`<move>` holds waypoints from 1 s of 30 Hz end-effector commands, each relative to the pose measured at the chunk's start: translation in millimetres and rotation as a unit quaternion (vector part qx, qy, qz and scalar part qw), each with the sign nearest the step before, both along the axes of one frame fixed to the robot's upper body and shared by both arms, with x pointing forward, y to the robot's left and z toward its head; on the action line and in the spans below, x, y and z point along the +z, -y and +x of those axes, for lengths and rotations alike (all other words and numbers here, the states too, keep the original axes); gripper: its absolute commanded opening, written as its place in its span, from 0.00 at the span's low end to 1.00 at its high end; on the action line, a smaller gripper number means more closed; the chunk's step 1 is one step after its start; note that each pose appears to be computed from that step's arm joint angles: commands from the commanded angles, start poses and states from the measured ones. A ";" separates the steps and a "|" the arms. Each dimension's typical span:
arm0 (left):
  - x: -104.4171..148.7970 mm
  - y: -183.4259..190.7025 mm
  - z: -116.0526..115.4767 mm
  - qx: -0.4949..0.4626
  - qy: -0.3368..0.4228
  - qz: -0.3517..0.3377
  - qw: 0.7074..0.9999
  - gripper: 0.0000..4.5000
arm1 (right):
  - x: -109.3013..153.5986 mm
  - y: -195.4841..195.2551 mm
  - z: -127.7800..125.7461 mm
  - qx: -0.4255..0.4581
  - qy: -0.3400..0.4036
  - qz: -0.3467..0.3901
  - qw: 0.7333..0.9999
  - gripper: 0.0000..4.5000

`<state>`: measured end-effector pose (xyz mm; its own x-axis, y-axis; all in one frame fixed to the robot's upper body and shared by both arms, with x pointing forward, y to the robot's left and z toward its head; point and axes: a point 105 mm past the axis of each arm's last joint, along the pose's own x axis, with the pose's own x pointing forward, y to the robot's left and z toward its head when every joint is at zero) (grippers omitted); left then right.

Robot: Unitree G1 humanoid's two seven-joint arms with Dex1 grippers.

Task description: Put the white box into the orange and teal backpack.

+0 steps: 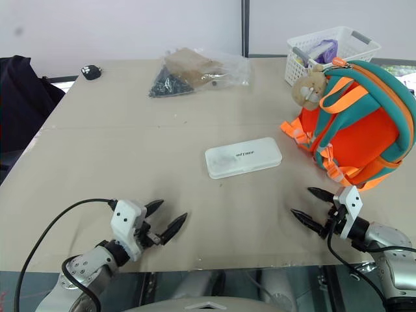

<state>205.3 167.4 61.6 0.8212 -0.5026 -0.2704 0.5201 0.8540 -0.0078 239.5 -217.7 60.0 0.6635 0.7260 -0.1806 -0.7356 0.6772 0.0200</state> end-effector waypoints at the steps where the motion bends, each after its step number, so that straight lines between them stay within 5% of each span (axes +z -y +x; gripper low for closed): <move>1: 13.9 2.1 2.9 -0.016 0.025 -0.008 1.000 1.00 | 6.1 2.5 1.7 -0.010 0.012 0.001 1.000 0.99; 17: 24.3 -8.9 13.7 -0.026 0.017 -0.037 0.999 1.00 | 13.1 -15.1 15.4 0.001 0.026 0.021 0.999 0.99; 21: 31.9 -19.6 19.7 0.019 -0.054 -0.131 0.990 1.00 | 40.2 -23.7 29.0 -0.020 0.059 0.078 0.995 0.99; 24: 57.5 -11.0 20.2 -0.009 -0.105 -0.285 0.953 1.00 | 65.2 -31.0 45.5 -0.048 0.078 0.138 0.986 0.99; 30: 77.1 -11.1 56.1 -0.017 -0.148 -0.367 0.918 1.00 | 70.9 -48.6 73.5 -0.104 0.044 0.169 0.979 0.99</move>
<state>259.2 181.5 133.9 0.7638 -0.6403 -0.0818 0.4359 0.6051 -0.6663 311.6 -169.2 128.6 0.7891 0.6037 0.1132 -0.6137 0.7674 0.1857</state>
